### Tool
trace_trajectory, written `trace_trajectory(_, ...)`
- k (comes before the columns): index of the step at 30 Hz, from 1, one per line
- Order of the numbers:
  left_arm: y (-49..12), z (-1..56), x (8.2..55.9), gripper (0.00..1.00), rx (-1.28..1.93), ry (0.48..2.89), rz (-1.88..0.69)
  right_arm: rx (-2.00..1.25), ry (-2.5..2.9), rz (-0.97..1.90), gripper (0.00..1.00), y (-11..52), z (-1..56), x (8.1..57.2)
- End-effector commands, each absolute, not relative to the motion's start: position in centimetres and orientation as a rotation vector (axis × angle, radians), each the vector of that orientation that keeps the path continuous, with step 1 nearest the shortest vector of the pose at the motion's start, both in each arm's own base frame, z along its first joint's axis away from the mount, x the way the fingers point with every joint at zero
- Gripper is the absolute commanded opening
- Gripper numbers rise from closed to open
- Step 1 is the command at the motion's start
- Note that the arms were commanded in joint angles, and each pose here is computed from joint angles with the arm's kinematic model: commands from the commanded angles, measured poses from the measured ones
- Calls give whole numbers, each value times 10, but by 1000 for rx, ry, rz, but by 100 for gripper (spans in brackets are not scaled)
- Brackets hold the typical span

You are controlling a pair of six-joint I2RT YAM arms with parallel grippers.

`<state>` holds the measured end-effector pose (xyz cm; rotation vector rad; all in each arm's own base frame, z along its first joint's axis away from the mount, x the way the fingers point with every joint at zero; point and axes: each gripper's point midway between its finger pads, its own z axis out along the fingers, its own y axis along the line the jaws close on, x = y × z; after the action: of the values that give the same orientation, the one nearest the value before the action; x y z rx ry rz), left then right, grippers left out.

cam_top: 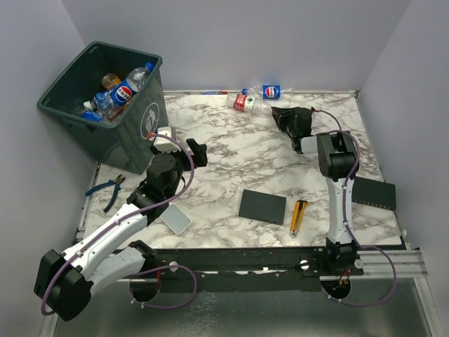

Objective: Put the plastic bottles in the bin
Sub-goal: Pick up the plastic bottle at the center of the board.

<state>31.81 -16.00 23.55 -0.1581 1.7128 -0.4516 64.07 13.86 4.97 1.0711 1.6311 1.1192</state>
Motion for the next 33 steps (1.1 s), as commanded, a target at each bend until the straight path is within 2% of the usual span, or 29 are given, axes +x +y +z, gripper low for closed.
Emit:
trace_trajectory(1, -152, 264, 313, 99, -188, 1629, -472, 896, 1546, 1228, 0, 151, 124, 621)
trace_trajectory(8, -134, 316, 304, 99, -138, 1497, -407, 623, 1616, 1275, 0, 173, 213, 549)
trace_trajectory(13, -145, 361, 302, 99, -3, 1465, -406, 312, 1882, 1061, 0, 201, 245, 467)
trace_trajectory(17, -188, 399, 276, 99, 331, 1383, -547, 60, 2045, 878, 0, 208, 261, 395)
trace_trajectory(23, -257, 420, 200, 99, 939, 1232, -885, -256, 2142, 825, 0, 204, 295, 300)
trace_trajectory(27, -277, 421, 183, 99, 1082, 1218, -1020, -454, 2073, 926, 0, 209, 329, 252)
trace_trajectory(33, -314, 406, 177, 99, 1153, 1333, -1295, -647, 1881, 1062, 0, 221, 372, 214)
